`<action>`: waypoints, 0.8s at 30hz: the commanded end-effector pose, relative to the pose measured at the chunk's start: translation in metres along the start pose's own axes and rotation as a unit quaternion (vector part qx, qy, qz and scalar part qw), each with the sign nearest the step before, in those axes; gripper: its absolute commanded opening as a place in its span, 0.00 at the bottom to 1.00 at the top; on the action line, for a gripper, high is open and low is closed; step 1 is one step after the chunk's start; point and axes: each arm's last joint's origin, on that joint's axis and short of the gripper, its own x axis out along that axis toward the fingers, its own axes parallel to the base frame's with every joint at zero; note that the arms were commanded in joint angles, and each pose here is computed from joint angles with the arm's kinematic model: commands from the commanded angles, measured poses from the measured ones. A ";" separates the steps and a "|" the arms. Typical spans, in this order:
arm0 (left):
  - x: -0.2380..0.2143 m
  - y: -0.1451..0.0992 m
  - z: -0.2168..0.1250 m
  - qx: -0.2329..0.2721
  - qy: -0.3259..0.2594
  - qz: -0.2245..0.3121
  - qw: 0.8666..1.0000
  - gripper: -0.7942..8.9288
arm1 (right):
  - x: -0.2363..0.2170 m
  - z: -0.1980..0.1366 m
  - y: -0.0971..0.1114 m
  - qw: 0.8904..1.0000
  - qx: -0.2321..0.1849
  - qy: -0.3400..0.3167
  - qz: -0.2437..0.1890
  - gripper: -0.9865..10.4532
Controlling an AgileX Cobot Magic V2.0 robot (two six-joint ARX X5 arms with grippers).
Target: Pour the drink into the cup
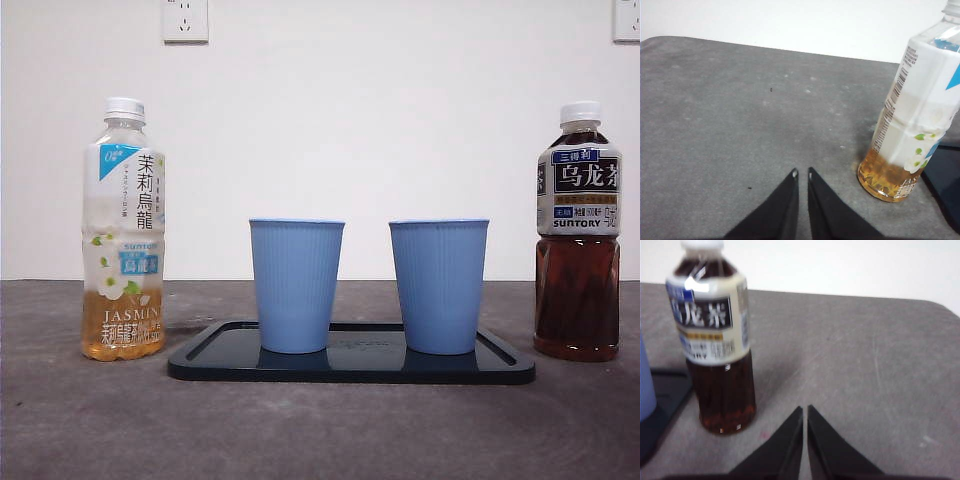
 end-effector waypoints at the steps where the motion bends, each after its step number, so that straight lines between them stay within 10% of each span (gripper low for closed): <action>1: 0.002 0.001 -0.007 0.003 0.012 0.003 1.000 0.11 | 0.003 -0.007 0.000 1.000 -0.006 -0.002 -0.001 0.10; 24: 0.002 0.001 -0.007 0.003 0.012 0.003 1.000 0.11 | 0.005 -0.010 0.000 1.000 -0.012 -0.006 -0.001 0.10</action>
